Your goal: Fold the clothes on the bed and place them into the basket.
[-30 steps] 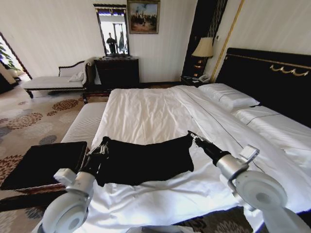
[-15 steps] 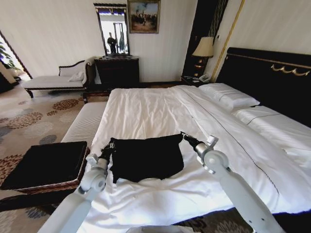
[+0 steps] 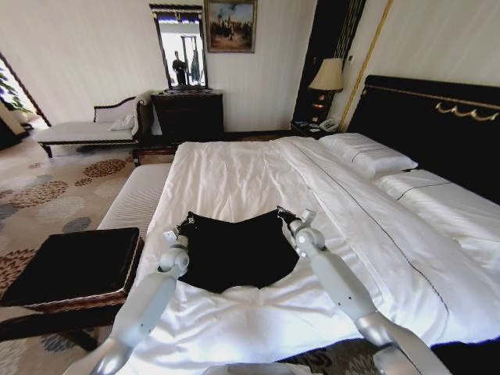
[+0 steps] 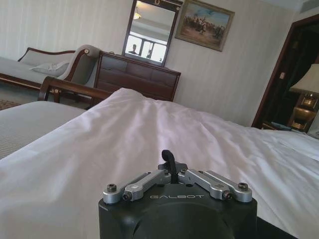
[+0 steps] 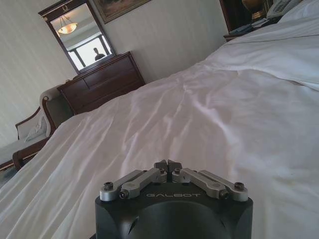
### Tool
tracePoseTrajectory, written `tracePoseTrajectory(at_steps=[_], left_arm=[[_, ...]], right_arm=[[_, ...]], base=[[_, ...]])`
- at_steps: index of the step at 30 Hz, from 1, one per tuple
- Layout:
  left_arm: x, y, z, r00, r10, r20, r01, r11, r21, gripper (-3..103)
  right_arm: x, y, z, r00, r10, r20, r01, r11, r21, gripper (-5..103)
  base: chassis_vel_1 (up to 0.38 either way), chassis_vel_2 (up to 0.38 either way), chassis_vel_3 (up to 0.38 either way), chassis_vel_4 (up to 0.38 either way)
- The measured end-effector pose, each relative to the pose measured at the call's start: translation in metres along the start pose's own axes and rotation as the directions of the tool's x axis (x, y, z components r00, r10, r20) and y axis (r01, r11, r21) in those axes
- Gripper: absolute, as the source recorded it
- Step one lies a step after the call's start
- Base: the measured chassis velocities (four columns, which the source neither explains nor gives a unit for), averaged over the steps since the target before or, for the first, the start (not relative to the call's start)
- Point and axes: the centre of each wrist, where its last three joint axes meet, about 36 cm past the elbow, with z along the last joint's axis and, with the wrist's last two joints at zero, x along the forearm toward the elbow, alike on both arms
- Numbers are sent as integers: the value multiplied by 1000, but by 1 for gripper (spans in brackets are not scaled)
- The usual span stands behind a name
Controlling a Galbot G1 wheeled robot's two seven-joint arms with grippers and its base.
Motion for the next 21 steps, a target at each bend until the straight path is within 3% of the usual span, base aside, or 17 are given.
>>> tracePoseTrajectory(at_steps=[7, 14, 21], left_arm=[[1, -1, 4, 1000, 4, 18, -4, 1000, 8, 1], [51, 17, 30, 999, -4, 40, 4, 1000, 11, 1], [99, 26, 39, 998, 0, 63, -1, 1000, 12, 1]], right_arm=[[5, -5, 14, 1000, 4, -1, -4, 999, 40, 0], [54, -25, 72, 1000, 24, -18, -22, 993, 114, 0], [106, -29, 85, 1000, 10, 24, -14, 986, 165, 0]], base=[[0, 0, 0, 0], [0, 0, 0, 0], [0, 0, 0, 0]])
